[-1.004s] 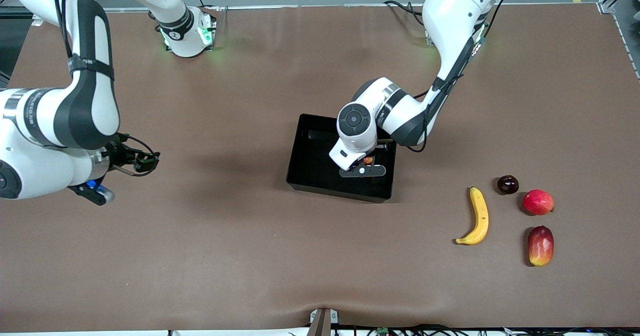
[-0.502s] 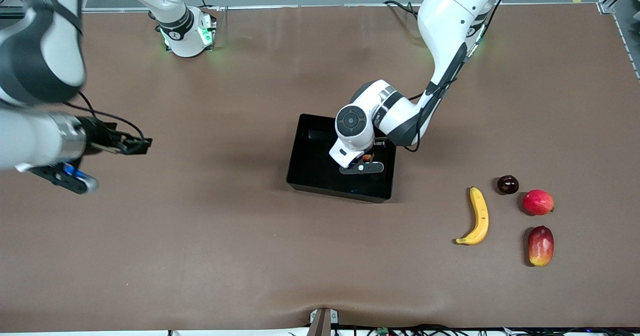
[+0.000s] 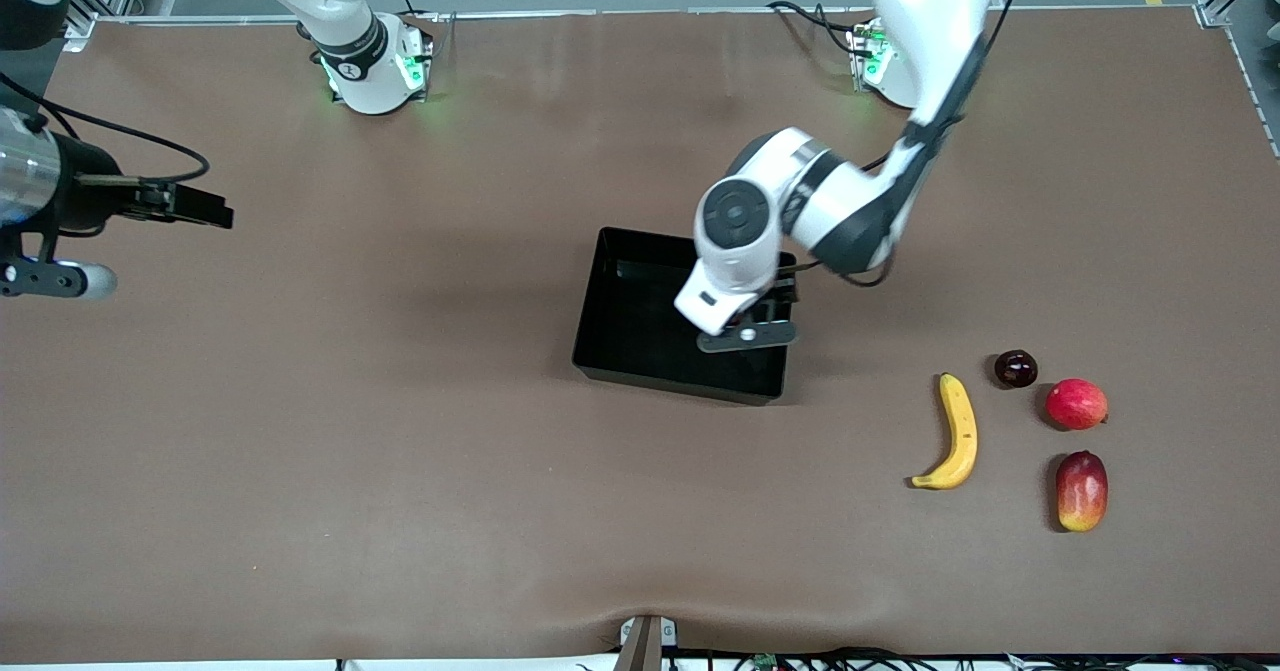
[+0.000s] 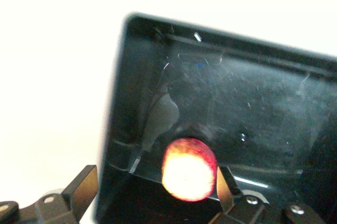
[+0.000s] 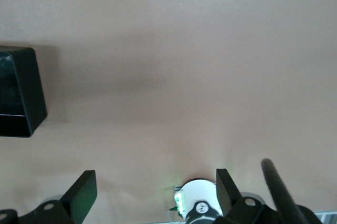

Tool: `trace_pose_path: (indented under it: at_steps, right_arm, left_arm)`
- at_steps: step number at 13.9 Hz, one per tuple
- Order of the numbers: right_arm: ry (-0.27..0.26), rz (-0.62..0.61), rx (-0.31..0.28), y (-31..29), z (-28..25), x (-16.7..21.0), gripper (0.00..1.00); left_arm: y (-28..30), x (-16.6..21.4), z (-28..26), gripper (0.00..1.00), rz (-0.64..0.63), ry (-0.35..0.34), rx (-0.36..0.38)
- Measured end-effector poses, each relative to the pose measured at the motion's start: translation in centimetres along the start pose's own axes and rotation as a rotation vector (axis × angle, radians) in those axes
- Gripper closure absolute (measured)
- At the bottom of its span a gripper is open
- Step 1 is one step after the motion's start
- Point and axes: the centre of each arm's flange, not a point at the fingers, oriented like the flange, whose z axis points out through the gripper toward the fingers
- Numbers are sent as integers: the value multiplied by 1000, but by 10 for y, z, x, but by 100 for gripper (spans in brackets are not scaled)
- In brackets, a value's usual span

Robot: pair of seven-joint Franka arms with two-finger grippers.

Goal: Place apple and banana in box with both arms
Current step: 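Release the apple into the box while the right gripper withdraws, then move the left gripper to the yellow banana and grasp it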

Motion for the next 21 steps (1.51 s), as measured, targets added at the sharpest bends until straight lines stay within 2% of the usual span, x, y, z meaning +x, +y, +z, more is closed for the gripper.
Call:
trace_pose_path:
  at_steps: [2,4,6,9,11,16,17,19,20,21]
  right_arm:
    - [56,-75,-9,8,7,-7,0]
    - [96,-159,-15,24,17,-21,0]
    - [99,-214,-7,57,23,-30,0]
    - [93,-233,1,81,27,-32,0]
    - [94,-247,-2,74,27,-32,0]
    - [79,-250,-1,72,28,-33,0]
    - [76,-250,-1,72,29,-34,0]
    - [74,-250,0,72,29,-34,0]
    - [73,-250,0,72,29,-34,0]
    - [73,-250,0,72,29,-34,0]
  left_arm:
    - [-58,31,-17,0,32,-4,11]
    - [-129,71,-6,0,84,-6,40]
    - [-196,105,15,0,131,-2,55]
    - [-261,140,54,0,218,43,18]
    - [-284,155,87,0,248,74,-6]
    - [-287,168,160,8,247,112,-52]
    - [-286,168,169,15,247,112,-56]
    - [-287,168,177,37,247,112,-60]
    - [-287,169,177,37,246,113,-60]
    - [-287,169,176,44,246,115,-60]
